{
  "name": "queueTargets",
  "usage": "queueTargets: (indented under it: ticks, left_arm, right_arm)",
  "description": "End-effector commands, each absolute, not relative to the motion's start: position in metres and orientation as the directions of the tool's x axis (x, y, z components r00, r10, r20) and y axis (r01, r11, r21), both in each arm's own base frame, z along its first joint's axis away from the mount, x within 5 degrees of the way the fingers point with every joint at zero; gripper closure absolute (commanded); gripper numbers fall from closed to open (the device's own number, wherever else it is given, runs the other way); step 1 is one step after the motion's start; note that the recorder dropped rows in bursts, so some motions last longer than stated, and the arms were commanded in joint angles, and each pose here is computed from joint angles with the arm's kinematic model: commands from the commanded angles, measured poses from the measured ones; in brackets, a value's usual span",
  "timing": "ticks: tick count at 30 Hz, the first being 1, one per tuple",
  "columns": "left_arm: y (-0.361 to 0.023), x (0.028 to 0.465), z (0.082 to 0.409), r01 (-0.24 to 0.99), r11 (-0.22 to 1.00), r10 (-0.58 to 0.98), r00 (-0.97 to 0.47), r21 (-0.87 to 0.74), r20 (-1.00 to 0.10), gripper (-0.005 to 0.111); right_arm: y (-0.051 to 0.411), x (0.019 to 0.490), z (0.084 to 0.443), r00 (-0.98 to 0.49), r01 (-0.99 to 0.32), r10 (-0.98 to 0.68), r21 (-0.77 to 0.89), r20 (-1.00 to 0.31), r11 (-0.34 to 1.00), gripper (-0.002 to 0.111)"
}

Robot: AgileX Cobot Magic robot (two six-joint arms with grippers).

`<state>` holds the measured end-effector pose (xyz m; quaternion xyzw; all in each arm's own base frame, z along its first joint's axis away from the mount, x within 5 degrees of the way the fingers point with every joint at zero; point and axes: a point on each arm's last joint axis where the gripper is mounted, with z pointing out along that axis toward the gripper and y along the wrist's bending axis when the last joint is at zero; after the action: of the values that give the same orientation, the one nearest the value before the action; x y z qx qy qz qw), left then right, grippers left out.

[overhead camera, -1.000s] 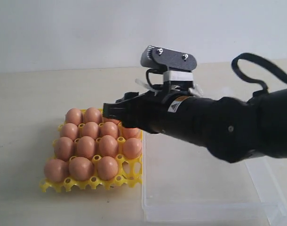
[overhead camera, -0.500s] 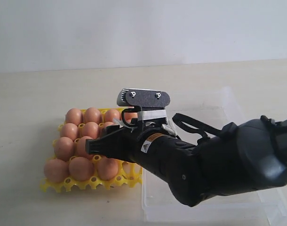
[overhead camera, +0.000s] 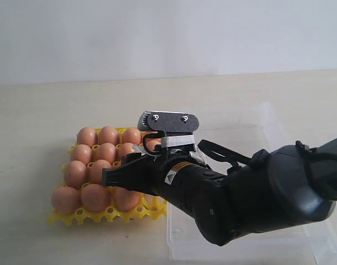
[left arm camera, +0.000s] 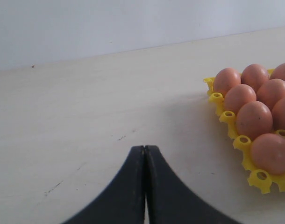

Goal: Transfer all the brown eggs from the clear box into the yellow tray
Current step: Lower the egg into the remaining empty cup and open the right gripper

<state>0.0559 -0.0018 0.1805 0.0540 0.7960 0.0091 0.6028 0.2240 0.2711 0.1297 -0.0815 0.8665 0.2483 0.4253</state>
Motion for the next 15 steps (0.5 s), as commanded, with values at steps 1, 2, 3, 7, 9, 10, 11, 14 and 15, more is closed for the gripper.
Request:
queueTargets:
  ticks: [1, 2, 3, 7, 9, 10, 11, 14, 15]
  left_arm:
    - [-0.0022, 0.0563, 0.1828, 0.077, 0.994, 0.091, -0.255, 0.073, -0.963, 0.107]
    - [-0.0022, 0.0563, 0.1828, 0.077, 0.994, 0.091, -0.255, 0.073, -0.963, 0.107]
    - [-0.0022, 0.0563, 0.1828, 0.077, 0.994, 0.091, -0.255, 0.073, -0.963, 0.107]
    - [-0.0022, 0.0563, 0.1828, 0.077, 0.994, 0.091, -0.255, 0.073, -0.963, 0.107]
    - [-0.0022, 0.0563, 0.1828, 0.077, 0.994, 0.091, -0.255, 0.073, -0.963, 0.107]
    - [-0.0022, 0.0563, 0.1828, 0.077, 0.994, 0.091, -0.255, 0.073, -0.963, 0.107]
    - [-0.0022, 0.0563, 0.1828, 0.077, 0.994, 0.091, -0.255, 0.073, -0.963, 0.107]
    - [-0.0022, 0.0563, 0.1828, 0.077, 0.994, 0.091, -0.255, 0.073, -0.963, 0.107]
    - [-0.0022, 0.0563, 0.1828, 0.077, 0.994, 0.091, -0.255, 0.073, -0.963, 0.107]
  right_arm:
    - [0.2692, 0.2229, 0.1267, -0.639, -0.331, 0.078, 0.365, -0.765, 0.870, 0.108]
    - [0.2690, 0.2228, 0.1265, -0.642, -0.327, 0.080, 0.366, -0.763, 0.871, 0.108]
    - [0.2688, 0.2229, 0.1263, -0.643, -0.322, 0.083, 0.368, -0.761, 0.872, 0.108]
    - [0.2646, 0.2203, 0.1222, -0.652, -0.314, 0.073, 0.357, -0.755, 0.880, 0.108]
    - [0.2617, 0.2189, 0.1199, -0.652, -0.309, 0.072, 0.351, -0.755, 0.884, 0.108]
    - [0.2612, 0.2186, 0.1195, -0.653, -0.309, 0.070, 0.350, -0.754, 0.885, 0.108]
    - [0.2601, 0.2182, 0.1187, -0.654, -0.304, 0.073, 0.349, -0.753, 0.887, 0.108]
    - [0.2597, 0.2179, 0.1183, -0.655, -0.303, 0.071, 0.348, -0.753, 0.887, 0.108]
    - [0.2597, 0.2179, 0.1183, -0.655, -0.303, 0.071, 0.348, -0.753, 0.887, 0.108]
